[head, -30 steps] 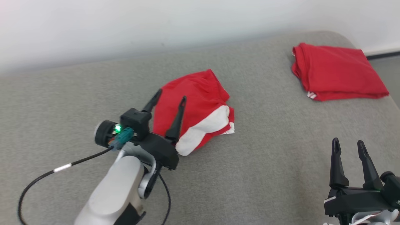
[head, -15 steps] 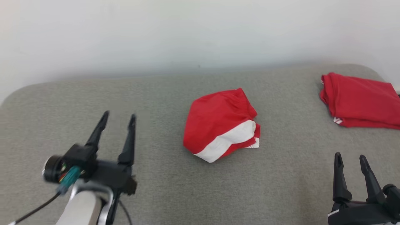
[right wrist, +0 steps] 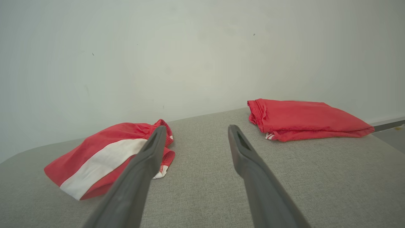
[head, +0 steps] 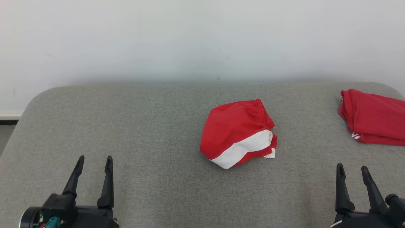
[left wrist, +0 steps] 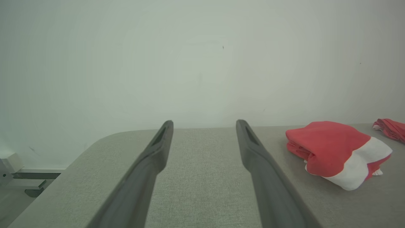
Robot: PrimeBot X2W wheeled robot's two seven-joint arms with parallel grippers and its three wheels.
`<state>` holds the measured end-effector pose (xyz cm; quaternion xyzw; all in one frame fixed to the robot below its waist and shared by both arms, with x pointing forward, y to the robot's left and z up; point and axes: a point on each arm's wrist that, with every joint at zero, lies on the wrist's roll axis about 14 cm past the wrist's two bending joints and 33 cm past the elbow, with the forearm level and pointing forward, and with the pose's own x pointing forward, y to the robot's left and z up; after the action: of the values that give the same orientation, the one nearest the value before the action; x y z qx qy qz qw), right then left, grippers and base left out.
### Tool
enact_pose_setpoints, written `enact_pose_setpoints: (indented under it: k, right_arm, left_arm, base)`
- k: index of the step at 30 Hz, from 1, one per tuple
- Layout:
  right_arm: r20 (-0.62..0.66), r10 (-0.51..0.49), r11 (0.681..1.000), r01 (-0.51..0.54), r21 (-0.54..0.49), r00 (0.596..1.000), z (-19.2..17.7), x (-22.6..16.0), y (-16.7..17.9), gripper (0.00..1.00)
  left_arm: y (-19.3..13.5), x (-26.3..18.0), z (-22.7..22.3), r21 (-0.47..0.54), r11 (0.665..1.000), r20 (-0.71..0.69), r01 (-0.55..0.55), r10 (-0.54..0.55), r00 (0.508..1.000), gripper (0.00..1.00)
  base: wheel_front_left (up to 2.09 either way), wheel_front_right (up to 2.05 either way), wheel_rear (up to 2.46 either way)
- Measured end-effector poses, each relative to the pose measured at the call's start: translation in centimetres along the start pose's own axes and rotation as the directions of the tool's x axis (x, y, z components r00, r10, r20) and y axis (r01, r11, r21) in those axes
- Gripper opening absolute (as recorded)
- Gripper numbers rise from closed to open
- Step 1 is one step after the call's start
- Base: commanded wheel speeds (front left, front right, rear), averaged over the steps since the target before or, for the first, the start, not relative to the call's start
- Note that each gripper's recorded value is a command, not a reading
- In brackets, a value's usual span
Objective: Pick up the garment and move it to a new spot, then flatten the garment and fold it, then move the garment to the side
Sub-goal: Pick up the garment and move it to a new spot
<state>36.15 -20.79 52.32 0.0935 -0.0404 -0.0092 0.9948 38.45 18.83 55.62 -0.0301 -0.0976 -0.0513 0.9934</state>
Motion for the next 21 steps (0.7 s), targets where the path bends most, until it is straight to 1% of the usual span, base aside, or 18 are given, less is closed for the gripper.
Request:
enact_pose_setpoints:
  k: [5,11,21]
  right_arm:
    - [-0.003,0.009,1.0,-0.009,0.002,1.0,-0.1,-0.1,0.3,1.0]
    - [-0.007,0.017,1.0,-0.017,0.003,1.0,-0.2,-0.2,0.6,1.0]
    - [-0.026,0.051,0.999,-0.051,-0.001,0.998,-0.6,-0.3,1.7,1.0]
  left_arm:
    - [0.6,-1.2,-0.4,0.033,0.999,-0.012,-0.019,0.02,1.0,1.0]
    - [1.0,-2.5,-1.2,0.009,0.999,-0.035,-0.042,0.043,0.998,1.0]
    - [1.4,-3.4,-2.4,0.006,0.998,-0.074,-0.057,0.057,0.996,1.0]
  base:
    - [0.0,0.0,0.0]
    - [0.0,0.0,0.0]
    - [0.0,0.0,0.0]
